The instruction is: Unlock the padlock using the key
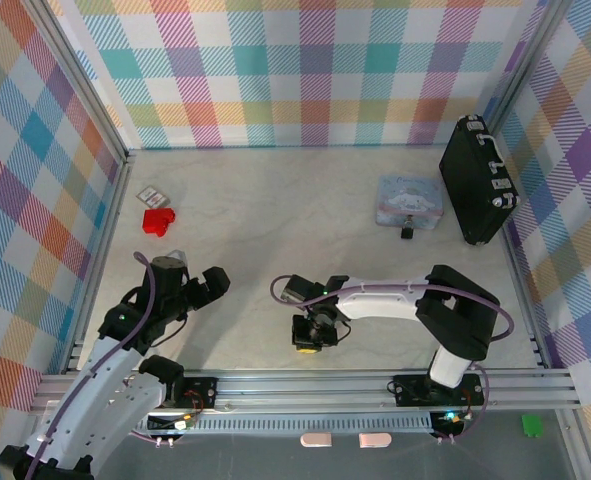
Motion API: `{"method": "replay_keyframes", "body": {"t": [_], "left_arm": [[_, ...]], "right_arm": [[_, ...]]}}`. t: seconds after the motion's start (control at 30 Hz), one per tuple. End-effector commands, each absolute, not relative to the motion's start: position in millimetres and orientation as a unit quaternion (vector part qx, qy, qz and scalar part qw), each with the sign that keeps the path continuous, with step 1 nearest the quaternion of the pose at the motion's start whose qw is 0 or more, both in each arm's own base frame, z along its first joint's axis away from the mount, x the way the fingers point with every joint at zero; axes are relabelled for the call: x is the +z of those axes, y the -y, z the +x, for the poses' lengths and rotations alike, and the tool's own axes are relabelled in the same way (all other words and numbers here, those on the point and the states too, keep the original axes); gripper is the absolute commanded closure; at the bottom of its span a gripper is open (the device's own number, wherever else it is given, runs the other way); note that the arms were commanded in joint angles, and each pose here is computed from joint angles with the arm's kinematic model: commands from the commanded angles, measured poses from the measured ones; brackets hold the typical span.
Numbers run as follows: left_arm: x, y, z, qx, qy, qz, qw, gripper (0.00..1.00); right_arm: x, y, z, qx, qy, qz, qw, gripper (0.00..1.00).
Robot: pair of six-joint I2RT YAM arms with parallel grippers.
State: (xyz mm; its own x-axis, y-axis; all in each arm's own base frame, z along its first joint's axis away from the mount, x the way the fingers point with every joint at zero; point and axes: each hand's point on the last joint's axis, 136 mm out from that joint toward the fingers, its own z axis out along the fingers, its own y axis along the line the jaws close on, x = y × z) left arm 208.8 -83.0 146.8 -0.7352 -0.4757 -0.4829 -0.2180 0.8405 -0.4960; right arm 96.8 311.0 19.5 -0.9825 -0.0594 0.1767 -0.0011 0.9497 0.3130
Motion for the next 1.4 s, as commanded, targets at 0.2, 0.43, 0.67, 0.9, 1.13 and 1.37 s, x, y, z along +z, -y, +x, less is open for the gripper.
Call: {"method": "replay_keyframes", "body": {"t": [0.2,0.43,0.67,0.9,1.13,1.37], "left_arm": [[153.4,105.4,221.7,-0.252,-0.904,-0.173,0.300,0.00],[173.4,132.5,231.1,-0.319,-0.888,-0.137,0.302,0.04],[216.5,160.5,239.6,-0.376,-0.866,-0.053,0.325,0.10],[243.4,188.9,243.8,-0.424,-0.843,-0.017,0.331,0.20],[239.2,214.4,246.6,-0.426,-0.848,0.001,0.316,0.33],[230.0,223.1,245.9,-0.409,-0.859,0.009,0.308,0.42]], "right_arm": [[56.5,-303.5,124.1,-0.187,0.980,0.060,-0.029,1.00],[108.9,-329.5,161.4,-0.281,0.949,0.083,-0.115,1.00],[159.8,-339.1,211.4,-0.369,0.907,0.092,-0.182,1.00],[182.3,-361.5,220.1,-0.427,0.876,0.111,-0.193,1.00],[183.7,-374.4,214.4,-0.439,0.869,0.136,-0.183,1.00],[182.2,-383.3,208.8,-0.442,0.867,0.153,-0.175,1.00]]}}
